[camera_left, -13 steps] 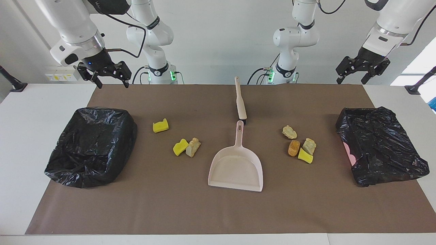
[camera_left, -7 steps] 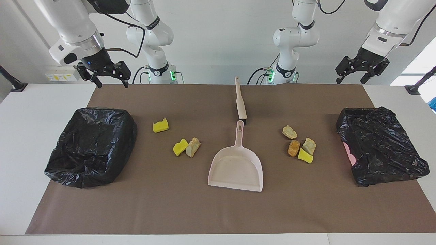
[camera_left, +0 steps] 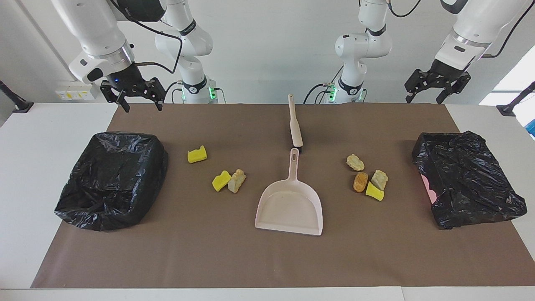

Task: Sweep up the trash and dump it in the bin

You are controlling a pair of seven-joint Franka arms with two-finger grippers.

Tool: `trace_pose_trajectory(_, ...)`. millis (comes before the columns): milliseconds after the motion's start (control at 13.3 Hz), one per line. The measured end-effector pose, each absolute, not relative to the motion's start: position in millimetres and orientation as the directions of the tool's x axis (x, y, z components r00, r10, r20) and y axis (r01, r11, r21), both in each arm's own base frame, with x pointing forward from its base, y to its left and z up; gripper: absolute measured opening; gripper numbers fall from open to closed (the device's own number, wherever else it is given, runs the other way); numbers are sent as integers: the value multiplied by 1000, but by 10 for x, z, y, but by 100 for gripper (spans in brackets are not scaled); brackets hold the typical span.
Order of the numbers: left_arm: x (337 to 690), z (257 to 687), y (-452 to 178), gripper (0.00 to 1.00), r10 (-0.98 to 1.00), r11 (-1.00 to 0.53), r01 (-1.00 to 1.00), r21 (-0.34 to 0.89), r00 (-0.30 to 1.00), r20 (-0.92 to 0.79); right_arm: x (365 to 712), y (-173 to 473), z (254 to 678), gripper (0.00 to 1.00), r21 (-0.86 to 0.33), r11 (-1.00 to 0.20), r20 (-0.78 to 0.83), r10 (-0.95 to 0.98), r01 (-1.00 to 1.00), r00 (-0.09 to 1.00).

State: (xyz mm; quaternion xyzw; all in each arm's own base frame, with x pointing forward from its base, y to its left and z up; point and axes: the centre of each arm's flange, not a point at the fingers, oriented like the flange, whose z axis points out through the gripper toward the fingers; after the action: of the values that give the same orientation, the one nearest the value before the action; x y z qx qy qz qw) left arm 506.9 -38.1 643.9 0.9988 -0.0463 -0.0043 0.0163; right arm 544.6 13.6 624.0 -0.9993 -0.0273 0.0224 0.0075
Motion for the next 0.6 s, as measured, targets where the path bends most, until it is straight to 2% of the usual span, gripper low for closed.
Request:
trace_pose_trajectory(301, 4596, 6087, -1136, 100, -122, -992, -121, 24, 989, -85, 5631, 623, 5935, 100, -19, -992, -38, 127, 127, 991)
trace_pose_trajectory(602, 3925, 5464, -2190, 100, -110, -994, -111, -6, 986, -125, 5821, 1101, 5526, 100, -28, -991, -47, 130, 129, 990)
